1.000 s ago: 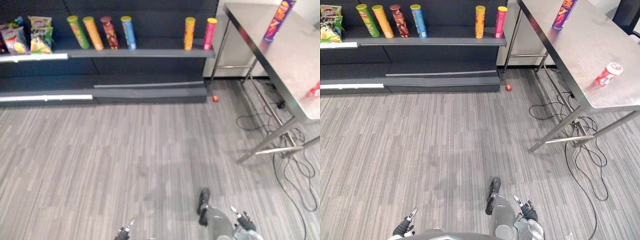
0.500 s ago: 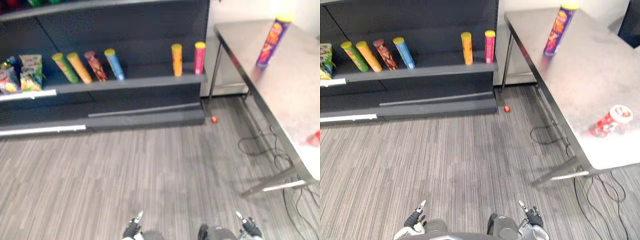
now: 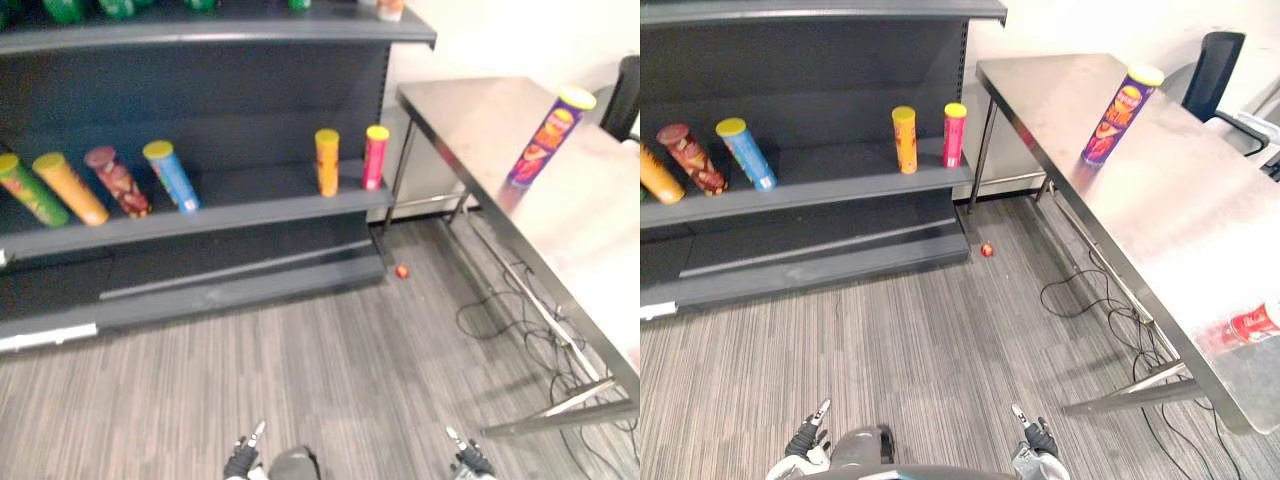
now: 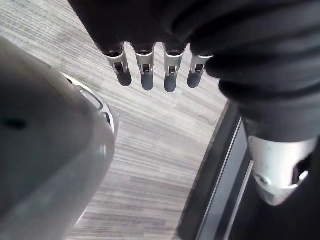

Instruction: Put the gum and the chips on the shelf.

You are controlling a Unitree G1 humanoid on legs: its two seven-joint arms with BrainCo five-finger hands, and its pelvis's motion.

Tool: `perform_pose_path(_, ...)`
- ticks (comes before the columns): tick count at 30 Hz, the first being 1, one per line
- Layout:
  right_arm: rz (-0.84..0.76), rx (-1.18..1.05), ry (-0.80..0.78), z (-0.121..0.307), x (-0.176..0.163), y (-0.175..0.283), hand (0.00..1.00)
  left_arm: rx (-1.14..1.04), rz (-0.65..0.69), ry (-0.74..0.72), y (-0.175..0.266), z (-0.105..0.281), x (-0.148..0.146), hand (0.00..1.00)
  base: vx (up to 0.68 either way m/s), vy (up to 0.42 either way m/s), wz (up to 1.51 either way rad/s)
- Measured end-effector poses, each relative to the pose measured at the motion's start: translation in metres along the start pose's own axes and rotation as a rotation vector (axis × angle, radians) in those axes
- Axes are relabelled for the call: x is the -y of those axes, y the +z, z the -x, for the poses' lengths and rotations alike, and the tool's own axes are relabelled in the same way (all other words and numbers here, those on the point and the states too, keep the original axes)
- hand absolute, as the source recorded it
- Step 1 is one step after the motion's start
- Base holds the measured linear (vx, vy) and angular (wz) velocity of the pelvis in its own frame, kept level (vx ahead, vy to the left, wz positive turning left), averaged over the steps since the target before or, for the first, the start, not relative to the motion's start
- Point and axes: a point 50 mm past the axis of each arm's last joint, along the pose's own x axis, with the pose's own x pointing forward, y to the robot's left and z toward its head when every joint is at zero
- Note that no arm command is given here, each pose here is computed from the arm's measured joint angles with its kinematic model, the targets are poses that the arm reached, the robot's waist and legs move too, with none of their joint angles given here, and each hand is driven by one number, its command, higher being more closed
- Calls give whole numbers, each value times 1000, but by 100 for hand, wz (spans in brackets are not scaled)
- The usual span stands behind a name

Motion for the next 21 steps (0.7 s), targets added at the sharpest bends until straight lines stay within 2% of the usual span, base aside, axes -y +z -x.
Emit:
perform_pose_path(7,-15,30,-31,-2,10,11,0,-33,-200,-43,-4,0,3,0,214,41,-27)
perform_pose_path(12,67,55,16,-5,2,22,0,-45,-180,-34,-8,2,2,0,113,-161,-49)
perform_pose_path(15,68,93,15,-9,1,37,0,-70,-151,-76,-20,3,20,0,10,-61,-69)
perform_pose_path(21,59,58,9,-6,3,24,0,-45,-140,-69,-11,1,17,0,-43,-20,-12)
